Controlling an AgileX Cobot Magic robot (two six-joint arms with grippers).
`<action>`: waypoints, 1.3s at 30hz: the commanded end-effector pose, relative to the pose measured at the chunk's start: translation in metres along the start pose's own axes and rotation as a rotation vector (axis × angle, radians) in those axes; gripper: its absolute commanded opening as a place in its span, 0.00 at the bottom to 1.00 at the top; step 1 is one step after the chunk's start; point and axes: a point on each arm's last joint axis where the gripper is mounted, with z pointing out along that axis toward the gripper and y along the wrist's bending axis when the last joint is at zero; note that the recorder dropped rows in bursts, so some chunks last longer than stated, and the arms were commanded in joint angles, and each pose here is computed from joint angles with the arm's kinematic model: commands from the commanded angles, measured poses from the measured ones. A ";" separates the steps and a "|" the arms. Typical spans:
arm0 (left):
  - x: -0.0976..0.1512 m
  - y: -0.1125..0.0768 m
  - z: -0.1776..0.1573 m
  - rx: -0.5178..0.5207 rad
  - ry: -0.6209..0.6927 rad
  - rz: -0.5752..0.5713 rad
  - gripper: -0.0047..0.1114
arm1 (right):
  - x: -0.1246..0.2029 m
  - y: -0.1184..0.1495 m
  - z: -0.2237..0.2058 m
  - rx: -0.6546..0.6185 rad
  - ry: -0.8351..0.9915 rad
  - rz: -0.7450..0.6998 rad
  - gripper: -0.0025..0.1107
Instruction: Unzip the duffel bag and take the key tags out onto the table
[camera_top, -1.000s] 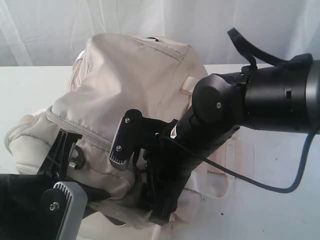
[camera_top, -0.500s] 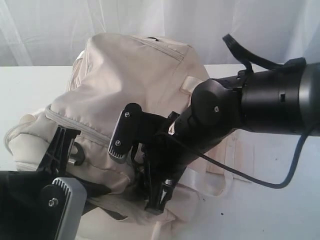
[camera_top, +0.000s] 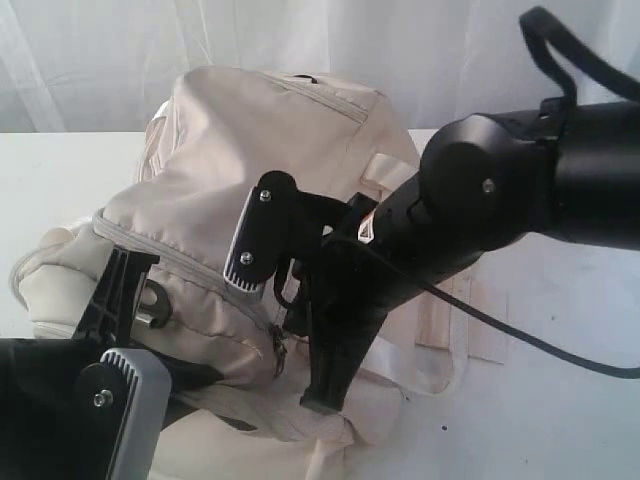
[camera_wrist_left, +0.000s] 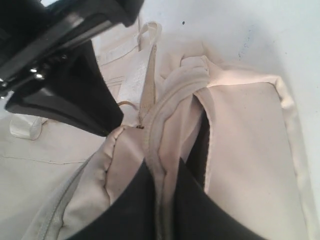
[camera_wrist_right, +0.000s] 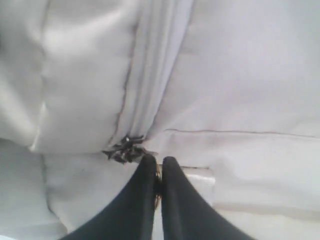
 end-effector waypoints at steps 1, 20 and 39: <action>-0.003 0.002 -0.003 -0.013 -0.015 -0.024 0.04 | -0.003 -0.003 -0.016 0.041 -0.045 0.001 0.02; -0.003 0.002 -0.003 -0.013 -0.015 -0.024 0.04 | -0.043 -0.017 -0.070 0.130 -0.248 0.096 0.02; -0.003 0.002 -0.003 -0.011 -0.016 -0.024 0.04 | -0.091 -0.021 -0.053 0.081 -0.340 0.060 0.02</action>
